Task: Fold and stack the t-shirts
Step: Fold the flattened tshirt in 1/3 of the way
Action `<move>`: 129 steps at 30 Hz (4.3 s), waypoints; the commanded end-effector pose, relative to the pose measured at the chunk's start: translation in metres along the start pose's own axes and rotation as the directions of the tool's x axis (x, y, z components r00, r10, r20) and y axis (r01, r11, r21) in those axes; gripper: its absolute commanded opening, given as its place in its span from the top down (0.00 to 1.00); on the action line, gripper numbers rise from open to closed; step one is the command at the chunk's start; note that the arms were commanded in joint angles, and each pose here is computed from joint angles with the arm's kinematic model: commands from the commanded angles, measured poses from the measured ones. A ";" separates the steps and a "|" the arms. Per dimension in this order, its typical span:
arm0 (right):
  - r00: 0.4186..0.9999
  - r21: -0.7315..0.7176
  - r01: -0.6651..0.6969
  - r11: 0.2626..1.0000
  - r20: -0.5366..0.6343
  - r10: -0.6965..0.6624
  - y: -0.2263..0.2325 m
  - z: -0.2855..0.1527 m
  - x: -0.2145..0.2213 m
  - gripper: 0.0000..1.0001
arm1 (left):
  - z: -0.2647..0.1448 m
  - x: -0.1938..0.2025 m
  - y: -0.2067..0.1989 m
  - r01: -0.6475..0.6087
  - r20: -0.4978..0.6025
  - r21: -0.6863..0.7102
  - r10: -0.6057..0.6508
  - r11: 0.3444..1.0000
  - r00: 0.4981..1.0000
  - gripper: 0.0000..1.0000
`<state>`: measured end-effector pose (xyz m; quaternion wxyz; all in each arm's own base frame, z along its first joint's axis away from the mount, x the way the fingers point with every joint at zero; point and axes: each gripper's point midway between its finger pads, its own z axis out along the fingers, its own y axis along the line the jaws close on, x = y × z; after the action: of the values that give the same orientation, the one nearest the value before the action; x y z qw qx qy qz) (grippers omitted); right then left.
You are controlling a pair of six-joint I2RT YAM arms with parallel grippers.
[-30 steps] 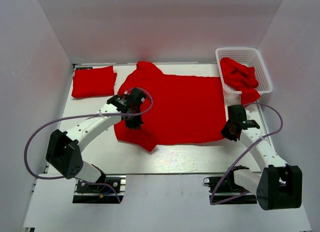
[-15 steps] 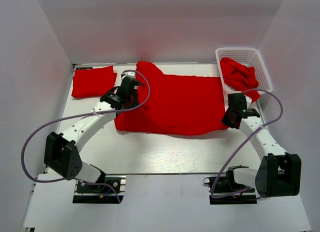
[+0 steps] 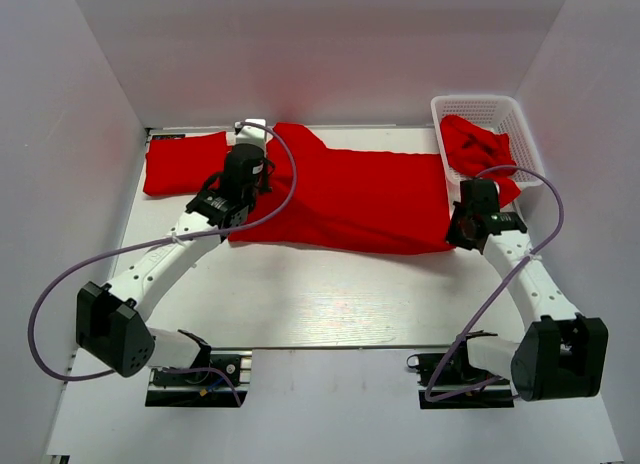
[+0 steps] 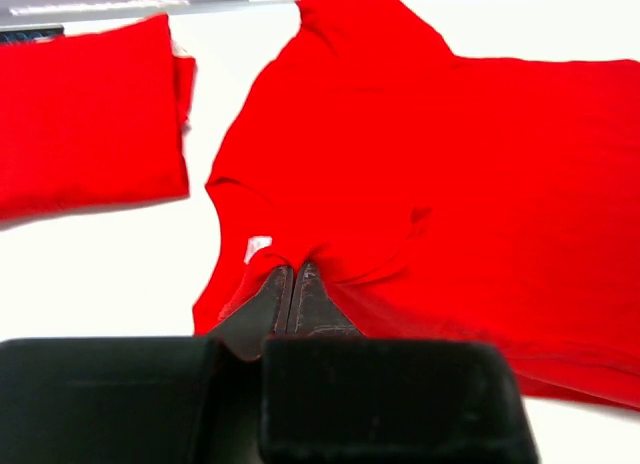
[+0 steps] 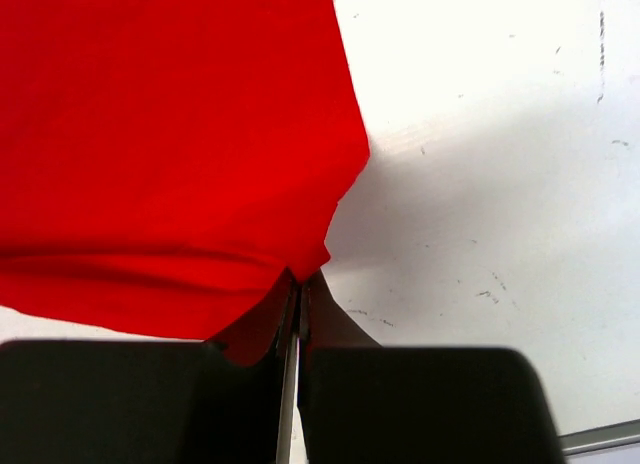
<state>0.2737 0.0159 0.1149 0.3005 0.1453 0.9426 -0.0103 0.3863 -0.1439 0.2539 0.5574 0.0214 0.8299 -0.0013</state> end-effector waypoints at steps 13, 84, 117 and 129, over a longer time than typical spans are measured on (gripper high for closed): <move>0.998 0.023 0.031 0.999 0.050 -0.032 0.017 0.020 -0.057 1.00 | 0.038 -0.011 0.017 -0.060 0.059 -0.080 0.065 0.995 0.996 1.00; 0.991 -0.290 0.098 0.952 -0.057 -0.119 0.098 0.071 -0.032 0.10 | 0.082 0.146 0.008 0.180 -0.368 0.021 -0.159 0.984 0.916 0.00; 0.906 -0.076 -0.242 0.967 -0.373 0.198 0.004 0.037 0.157 0.10 | -0.132 0.316 0.056 0.365 -0.666 -0.408 -0.546 0.837 0.507 0.00; 0.996 -0.287 -0.032 0.957 -0.084 0.008 0.028 -0.011 0.058 0.10 | -0.061 0.149 0.044 0.224 -0.503 -0.054 -0.221 0.973 0.836 0.00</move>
<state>0.2165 0.0577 0.0682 0.2519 0.1521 0.9467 0.1307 0.2467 -0.0908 0.1253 0.2842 -0.1515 0.9433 -0.0807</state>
